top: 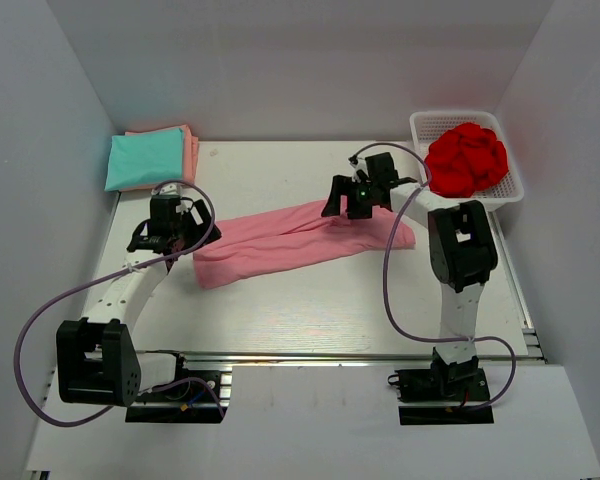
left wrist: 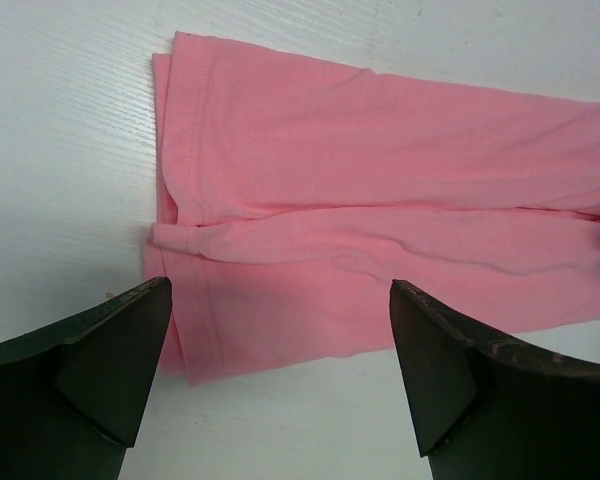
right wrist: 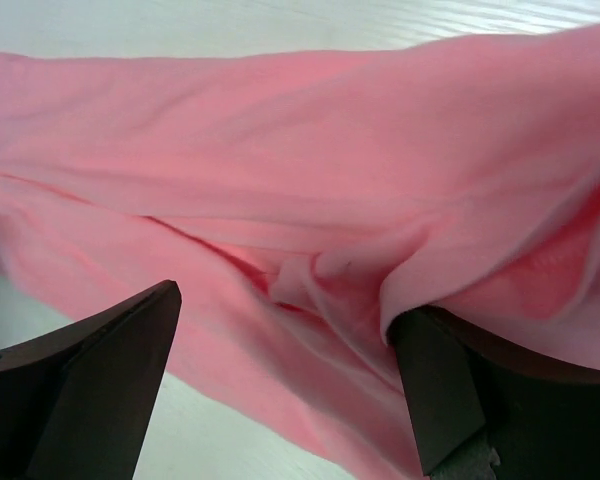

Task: Fold and stack the t-shirts
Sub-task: Fold the other side of the tshirt into a rectangle

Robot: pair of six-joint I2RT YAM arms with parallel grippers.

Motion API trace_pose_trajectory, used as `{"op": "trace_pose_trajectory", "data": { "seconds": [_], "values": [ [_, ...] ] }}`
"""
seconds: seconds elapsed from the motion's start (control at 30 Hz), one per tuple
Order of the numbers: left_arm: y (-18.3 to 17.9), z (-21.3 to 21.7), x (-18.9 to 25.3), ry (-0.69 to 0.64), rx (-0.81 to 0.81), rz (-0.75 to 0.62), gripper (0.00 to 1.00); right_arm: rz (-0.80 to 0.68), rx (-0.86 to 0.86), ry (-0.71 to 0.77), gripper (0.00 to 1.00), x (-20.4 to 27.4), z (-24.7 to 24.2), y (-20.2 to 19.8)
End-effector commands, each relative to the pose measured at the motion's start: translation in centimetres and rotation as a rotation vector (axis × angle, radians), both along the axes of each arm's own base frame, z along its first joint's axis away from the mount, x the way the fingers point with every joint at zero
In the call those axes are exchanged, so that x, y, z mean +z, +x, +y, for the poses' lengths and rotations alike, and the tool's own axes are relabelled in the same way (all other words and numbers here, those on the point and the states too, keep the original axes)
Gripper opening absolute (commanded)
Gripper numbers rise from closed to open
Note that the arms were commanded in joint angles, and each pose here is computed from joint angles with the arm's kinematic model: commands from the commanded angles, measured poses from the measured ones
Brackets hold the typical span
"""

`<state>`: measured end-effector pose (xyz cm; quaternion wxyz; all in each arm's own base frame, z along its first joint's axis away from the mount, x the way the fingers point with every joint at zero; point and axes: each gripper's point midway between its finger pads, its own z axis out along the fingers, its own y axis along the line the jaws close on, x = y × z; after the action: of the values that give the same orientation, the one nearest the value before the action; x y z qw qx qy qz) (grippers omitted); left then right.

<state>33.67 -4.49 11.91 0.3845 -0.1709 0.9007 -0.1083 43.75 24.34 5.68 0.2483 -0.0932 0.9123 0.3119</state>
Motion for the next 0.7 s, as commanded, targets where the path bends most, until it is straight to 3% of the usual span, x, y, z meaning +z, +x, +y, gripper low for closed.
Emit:
{"op": "trace_pose_trajectory", "data": {
  "seconds": [0.0, 0.27, 0.47, 0.67],
  "values": [
    [0.1, 0.3, 1.4, -0.002, 0.017, -0.038, 1.00, -0.030, 0.009, 0.153, 0.90, 4.0, 2.9, 1.2],
    [0.0, -0.1, 1.7, -0.036, 0.001, -0.034, 1.00, 0.168, -0.271, 0.257, 0.88, 4.5, 4.1, 4.1],
    [0.0, -0.6, 1.9, -0.042, -0.015, -0.031, 1.00, 0.135, -0.317, 0.283, 0.87, 5.8, 4.4, 5.4],
    [2.3, -1.7, 3.2, -0.065, -0.072, -0.093, 1.00, 0.036, -0.314, 0.120, 0.90, 5.8, 1.5, 4.9]
  ]
}}
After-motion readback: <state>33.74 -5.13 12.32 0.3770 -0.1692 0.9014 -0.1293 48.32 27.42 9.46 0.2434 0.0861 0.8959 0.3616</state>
